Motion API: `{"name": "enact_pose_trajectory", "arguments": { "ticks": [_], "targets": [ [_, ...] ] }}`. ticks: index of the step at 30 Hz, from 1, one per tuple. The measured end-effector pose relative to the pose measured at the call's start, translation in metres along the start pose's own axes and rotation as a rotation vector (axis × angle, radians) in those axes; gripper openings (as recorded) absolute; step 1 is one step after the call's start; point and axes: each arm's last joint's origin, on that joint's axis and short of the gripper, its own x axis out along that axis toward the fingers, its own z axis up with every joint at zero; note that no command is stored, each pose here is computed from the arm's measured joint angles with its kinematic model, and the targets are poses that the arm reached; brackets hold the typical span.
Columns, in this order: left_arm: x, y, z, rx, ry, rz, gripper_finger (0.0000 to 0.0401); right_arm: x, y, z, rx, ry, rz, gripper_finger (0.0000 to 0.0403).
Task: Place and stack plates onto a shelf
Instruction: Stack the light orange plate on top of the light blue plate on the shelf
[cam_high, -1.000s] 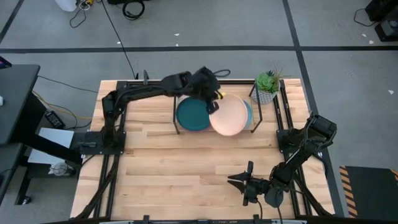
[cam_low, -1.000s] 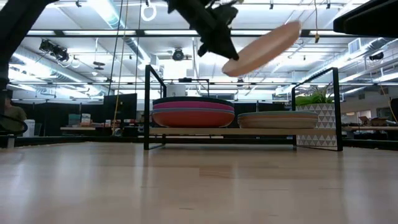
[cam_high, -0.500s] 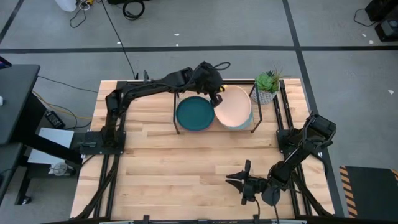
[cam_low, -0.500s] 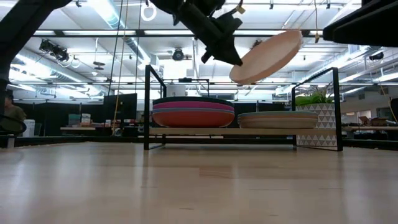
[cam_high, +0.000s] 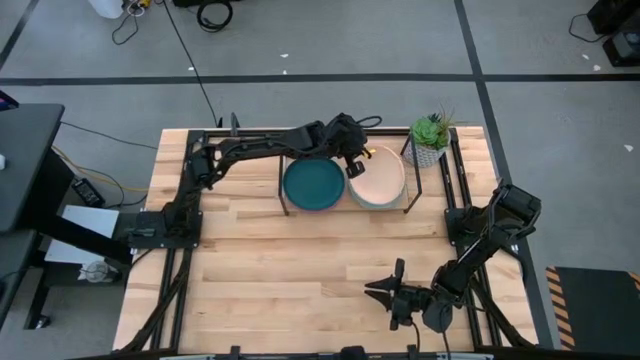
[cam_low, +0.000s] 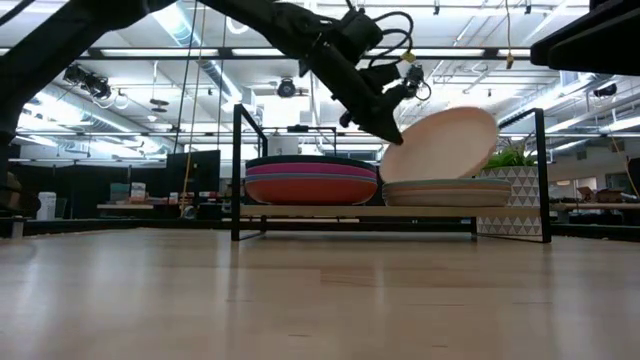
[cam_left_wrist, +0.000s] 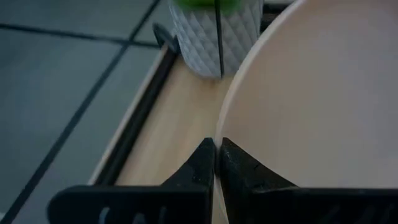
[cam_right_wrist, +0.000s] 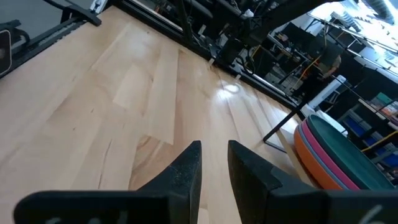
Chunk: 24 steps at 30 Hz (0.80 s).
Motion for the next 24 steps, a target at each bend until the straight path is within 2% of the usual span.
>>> {"name": "enact_pose_trajectory", "arguments": {
  "ticks": [10,17,24],
  "targets": [
    [0.0050,0.0060,-0.0066,-0.012,0.038,0.004,0.0020,-0.0001,0.0000,-0.0001,-0.003,0.001,-0.003,0.0084],
    [0.0048,0.0040,-0.0098,-0.010,0.067,-0.046,0.0024,0.0000,-0.0001,-0.0001,-0.003,0.001,-0.003,0.0084],
    [0.0043,0.0037,-0.0111,0.021,0.081,-0.055,0.0091,-0.0001,0.0000,-0.0001,-0.003,0.001,-0.003,0.0084]
  ]
}}
